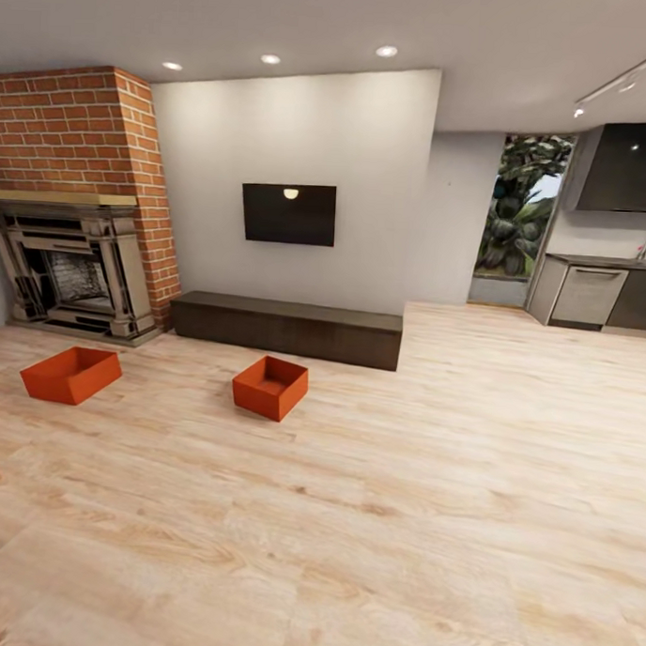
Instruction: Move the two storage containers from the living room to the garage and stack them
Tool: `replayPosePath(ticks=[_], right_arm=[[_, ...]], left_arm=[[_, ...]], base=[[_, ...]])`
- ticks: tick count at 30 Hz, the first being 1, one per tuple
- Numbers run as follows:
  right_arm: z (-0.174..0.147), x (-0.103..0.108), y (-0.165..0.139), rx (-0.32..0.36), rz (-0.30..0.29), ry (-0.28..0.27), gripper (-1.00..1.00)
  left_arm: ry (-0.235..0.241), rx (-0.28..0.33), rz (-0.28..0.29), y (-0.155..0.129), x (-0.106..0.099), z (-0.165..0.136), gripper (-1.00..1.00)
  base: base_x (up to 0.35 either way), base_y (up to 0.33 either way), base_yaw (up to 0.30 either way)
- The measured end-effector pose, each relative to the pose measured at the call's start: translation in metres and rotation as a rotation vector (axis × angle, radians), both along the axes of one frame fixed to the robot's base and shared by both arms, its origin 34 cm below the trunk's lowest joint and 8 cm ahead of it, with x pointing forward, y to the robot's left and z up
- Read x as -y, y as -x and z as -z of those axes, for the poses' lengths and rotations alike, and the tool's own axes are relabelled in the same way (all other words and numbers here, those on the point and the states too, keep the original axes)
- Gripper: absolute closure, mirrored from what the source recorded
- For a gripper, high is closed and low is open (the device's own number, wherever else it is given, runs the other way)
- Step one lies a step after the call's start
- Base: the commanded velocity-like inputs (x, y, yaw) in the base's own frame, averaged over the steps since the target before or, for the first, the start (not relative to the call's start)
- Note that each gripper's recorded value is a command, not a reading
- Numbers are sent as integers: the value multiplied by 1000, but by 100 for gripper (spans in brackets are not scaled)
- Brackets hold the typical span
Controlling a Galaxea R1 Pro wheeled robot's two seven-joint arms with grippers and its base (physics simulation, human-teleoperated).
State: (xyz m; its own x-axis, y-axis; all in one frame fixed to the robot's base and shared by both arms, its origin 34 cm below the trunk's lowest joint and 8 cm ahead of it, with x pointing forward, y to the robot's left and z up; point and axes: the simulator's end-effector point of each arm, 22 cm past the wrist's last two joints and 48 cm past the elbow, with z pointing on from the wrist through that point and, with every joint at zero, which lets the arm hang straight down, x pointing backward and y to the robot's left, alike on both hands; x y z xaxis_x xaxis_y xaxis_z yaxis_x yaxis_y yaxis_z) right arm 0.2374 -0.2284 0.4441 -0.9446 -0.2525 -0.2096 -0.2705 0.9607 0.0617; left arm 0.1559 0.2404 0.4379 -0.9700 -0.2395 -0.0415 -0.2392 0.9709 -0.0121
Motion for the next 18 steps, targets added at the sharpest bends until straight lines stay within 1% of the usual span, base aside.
replayPosePath(ticks=[6,18], right_arm=[[0,0,0,0,0,0,-100],[0,0,0,0,0,0,-100]], left_arm=[[-1,0,0,0,-1,0,-100],[-3,4,0,-1,-2,0,-100]], base=[[43,0,0],[3,0,0]])
